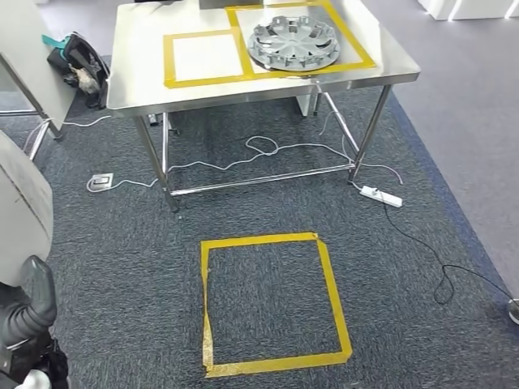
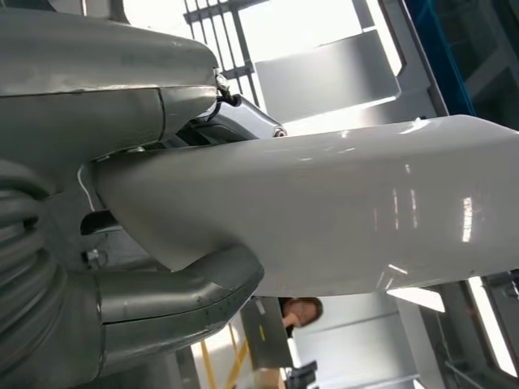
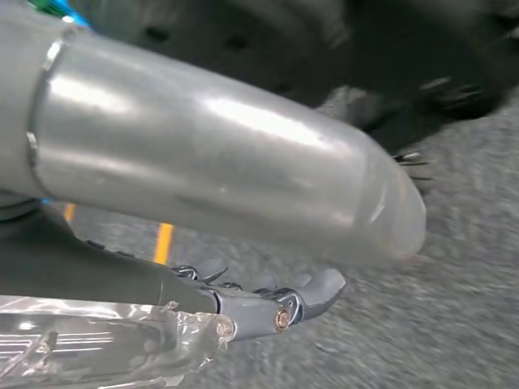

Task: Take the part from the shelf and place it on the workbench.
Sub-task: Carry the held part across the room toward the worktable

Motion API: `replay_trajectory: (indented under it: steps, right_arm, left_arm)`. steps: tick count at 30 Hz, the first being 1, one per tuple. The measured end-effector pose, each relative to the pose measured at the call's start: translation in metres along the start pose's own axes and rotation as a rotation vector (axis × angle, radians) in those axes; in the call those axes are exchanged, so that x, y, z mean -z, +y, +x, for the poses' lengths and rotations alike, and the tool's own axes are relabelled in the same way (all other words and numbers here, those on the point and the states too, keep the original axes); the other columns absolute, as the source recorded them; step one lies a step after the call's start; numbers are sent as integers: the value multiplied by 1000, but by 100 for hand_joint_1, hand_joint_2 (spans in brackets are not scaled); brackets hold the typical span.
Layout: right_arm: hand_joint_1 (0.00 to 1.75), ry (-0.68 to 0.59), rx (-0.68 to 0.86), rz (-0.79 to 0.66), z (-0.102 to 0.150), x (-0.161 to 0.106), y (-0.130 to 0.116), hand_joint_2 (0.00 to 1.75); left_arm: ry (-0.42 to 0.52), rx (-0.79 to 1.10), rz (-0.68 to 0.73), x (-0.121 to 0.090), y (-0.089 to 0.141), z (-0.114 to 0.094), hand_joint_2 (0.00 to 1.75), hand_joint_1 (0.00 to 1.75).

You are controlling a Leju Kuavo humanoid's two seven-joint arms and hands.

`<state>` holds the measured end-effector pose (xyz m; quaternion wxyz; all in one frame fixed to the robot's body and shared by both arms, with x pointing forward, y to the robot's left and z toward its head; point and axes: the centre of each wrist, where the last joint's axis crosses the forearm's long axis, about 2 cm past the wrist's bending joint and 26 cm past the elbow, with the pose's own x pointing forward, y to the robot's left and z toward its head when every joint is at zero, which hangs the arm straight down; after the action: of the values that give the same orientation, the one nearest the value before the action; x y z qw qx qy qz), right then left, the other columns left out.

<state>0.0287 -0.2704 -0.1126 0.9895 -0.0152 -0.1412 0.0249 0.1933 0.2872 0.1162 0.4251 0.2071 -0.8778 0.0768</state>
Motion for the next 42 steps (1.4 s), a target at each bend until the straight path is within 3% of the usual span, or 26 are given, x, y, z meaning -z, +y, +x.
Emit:
replay_trajectory:
  steps: [10, 27, 32, 42]
  right_arm:
    - [0, -83, 39, -16, 4, 0, 4, 0]
    - [0, -106, 46, -28, 5, 1, 5, 0]
    - [0, -184, 40, -65, 8, 2, -3, 0]
    - [0, -197, 51, -97, 9, 2, -12, 0]
  left_arm:
    - [-20, 11, -5, 6, -2, -1, 175, 175]
    - [-36, -18, -19, 14, -7, -2, 175, 175]
    - [-55, -9, -41, 19, -13, 0, 175, 175]
    - [-41, 0, -63, 17, -14, 0, 175, 175]
